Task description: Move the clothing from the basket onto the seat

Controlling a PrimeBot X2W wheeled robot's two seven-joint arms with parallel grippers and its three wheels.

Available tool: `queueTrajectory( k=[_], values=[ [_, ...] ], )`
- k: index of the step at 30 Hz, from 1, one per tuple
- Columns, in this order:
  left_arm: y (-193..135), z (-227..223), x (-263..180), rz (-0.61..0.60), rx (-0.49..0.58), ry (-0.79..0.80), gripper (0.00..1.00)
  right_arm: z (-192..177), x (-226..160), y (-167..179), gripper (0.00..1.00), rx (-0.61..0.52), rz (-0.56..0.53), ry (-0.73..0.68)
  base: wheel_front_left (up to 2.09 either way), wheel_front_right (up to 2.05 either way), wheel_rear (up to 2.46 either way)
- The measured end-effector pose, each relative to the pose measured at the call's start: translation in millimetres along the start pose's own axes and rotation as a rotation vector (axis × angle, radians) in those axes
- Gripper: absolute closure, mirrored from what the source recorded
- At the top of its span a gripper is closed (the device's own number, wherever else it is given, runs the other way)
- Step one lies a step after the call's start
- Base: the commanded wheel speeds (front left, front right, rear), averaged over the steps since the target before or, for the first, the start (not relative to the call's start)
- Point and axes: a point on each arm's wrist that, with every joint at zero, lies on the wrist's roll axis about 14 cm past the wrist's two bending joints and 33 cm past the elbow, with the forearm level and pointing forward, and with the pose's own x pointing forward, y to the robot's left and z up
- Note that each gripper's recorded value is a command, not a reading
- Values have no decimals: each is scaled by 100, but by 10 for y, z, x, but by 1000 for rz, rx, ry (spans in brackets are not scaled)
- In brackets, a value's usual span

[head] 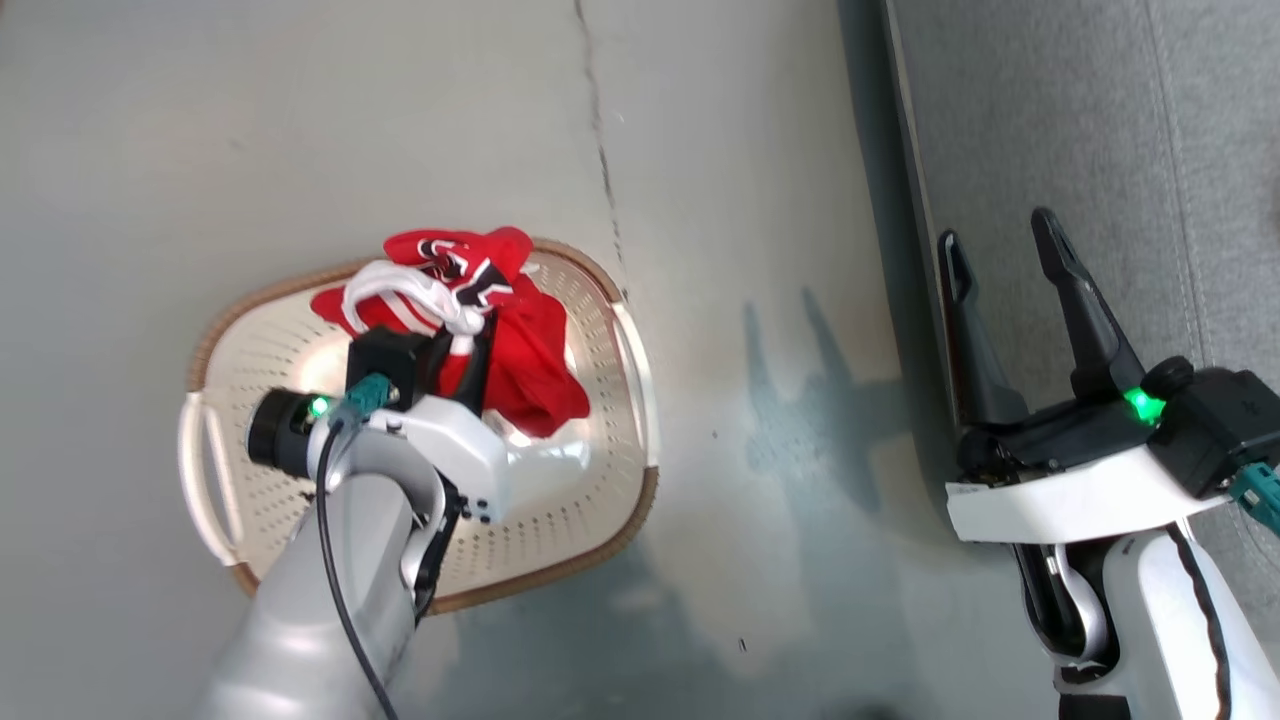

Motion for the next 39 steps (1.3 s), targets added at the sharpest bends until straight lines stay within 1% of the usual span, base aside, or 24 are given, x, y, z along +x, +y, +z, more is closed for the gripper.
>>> queueTrajectory(
  k=[5,13,23,31,39],
  values=[
    [24,451,-357,38,-18,-151,100,208,-108,104,0,2,16,-29,0,0,0],
    [-32,1225,-980,64,32,-411,100,587,-309,274,0,-2,47,-96,0,0,0],
    [-244,1979,-1797,46,70,-698,100,863,-648,435,0,1,74,-137,0,0,0],
    [-492,2339,-2424,7,115,-867,100,980,-936,514,0,-1,85,-156,0,0,0],
    [-722,2367,-2873,-24,126,-926,100,1058,-1185,603,0,-3,102,-171,0,0,0]
  ],
)
